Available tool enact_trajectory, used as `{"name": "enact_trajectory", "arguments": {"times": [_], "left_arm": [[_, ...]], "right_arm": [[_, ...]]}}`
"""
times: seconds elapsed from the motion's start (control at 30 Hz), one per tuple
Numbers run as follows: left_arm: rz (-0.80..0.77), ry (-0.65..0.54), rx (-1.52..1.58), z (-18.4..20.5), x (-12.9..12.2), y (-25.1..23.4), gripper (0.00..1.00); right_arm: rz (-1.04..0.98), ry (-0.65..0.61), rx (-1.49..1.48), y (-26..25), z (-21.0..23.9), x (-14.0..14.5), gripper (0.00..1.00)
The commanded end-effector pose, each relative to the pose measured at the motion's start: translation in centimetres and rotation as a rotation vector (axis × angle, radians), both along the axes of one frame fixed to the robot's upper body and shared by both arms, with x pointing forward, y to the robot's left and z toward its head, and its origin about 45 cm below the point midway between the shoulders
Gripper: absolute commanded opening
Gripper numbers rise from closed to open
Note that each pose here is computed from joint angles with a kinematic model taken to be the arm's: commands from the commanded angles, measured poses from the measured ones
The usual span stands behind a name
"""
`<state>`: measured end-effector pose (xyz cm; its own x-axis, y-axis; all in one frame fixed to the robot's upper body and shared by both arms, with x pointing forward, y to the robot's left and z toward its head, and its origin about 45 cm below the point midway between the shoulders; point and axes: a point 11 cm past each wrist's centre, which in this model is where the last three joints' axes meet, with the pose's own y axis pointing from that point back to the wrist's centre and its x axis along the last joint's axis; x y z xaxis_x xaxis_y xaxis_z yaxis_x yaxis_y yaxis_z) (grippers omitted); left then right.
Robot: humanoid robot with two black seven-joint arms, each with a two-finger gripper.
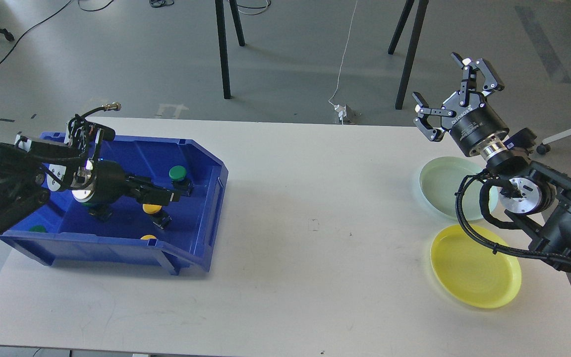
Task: Pass button and place on color plate
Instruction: 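Grasp the yellow button in the bin with the left gripper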
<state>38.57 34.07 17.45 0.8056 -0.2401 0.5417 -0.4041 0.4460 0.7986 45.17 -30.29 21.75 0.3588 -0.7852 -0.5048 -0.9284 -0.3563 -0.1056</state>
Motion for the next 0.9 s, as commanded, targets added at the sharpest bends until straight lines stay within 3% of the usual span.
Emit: {"name": "enact_trajectory", "arguments": {"times": [0.0, 0.63, 0.87], "left_arm": [[0.018, 0.014, 0.005, -0.8, -0.1, 0.4, 1.0], [0.066, 0.069, 0.018, -3.7, -1.1, 1.2, 0.98], [0.075, 0.073, 0.023, -3.9, -1.1, 1.4, 0.86]], "right_arm": [[0.001, 0.0, 0.001, 0.1, 0.0, 0.0, 0.99], [-0.005, 0.017, 0.0, -0.2, -0.8, -0.4, 0.99], [-0.008, 0.031, 0.002, -0.3, -1.5, -0.8, 0.99]]}}
